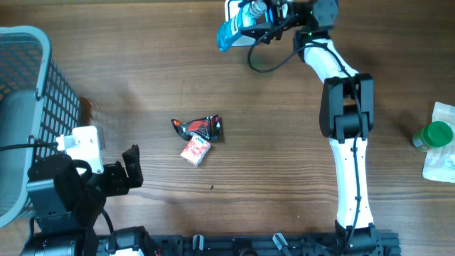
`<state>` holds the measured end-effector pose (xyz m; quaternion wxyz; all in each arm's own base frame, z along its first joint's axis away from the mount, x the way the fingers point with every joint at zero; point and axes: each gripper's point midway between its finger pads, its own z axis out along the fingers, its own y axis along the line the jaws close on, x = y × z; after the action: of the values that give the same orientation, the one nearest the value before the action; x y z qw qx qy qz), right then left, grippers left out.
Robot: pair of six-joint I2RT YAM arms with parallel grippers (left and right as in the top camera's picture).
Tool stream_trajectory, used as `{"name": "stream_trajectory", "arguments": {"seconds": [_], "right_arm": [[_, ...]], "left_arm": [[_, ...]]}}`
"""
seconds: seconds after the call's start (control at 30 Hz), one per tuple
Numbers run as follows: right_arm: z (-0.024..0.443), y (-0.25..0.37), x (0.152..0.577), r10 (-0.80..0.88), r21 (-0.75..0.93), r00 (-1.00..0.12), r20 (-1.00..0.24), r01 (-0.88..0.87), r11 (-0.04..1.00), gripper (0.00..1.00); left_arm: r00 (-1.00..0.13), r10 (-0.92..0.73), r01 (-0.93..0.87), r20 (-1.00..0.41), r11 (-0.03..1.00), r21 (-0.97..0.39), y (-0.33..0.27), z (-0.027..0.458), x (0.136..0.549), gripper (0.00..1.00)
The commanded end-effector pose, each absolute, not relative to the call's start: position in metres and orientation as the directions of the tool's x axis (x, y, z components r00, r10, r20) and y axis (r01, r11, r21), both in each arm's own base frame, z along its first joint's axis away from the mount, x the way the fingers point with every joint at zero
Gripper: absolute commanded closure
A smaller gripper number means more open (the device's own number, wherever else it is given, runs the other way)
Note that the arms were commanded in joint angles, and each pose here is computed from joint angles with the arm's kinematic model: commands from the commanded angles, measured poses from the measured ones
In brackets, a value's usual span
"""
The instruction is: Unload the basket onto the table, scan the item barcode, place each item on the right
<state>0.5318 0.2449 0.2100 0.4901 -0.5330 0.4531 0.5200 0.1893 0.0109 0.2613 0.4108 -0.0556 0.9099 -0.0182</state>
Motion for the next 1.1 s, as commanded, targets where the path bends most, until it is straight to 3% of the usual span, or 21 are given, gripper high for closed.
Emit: {"name": "stream_trajectory", "arguments": {"seconds": [0.0, 0.33, 0.53, 0.73, 0.9, 1.07], "right_arm": [[0.238, 0.243, 0.517, -0.033, 0.198, -0.195, -0.980, -0.971, -0.134, 0.68], [0.236, 0.247, 0.525, -0.073, 0.596, -0.591, -0.803, -0.796, -0.110, 0.67], [0.254, 0.232, 0.516, -0.126, 0.659, -0.648, -0.751, -0.748, -0.081, 0.72], [0.261, 0.144, 0.548, -0.014, 0.701, -0.702, -0.713, -0.712, 0.043, 0.72], [0.255, 0.038, 0.584, 0.194, 0.821, -0.798, -0.571, -0.555, 0.132, 0.74], [0.251, -0.038, 0.588, 0.319, 0.880, -0.821, -0.474, -0.444, 0.166, 0.78]], "left_arm": [[-0.654, -0.121, -0.082, -0.747, 0.993, -0.089, 0.009, 0.262, 0.190, 0.00], [-0.654, -0.121, -0.082, -0.747, 0.993, -0.089, 0.009, 0.262, 0.190, 0.00], [-0.654, -0.121, -0.082, -0.747, 0.993, -0.089, 0.009, 0.262, 0.190, 0.00], [-0.654, -0.121, -0.082, -0.747, 0.993, -0.089, 0.009, 0.262, 0.190, 0.00], [-0.654, -0.121, -0.082, -0.747, 0.993, -0.089, 0.009, 0.262, 0.190, 0.00], [-0.654, -0.121, -0.082, -0.747, 0.993, -0.089, 0.009, 0.262, 0.190, 0.00]]}}
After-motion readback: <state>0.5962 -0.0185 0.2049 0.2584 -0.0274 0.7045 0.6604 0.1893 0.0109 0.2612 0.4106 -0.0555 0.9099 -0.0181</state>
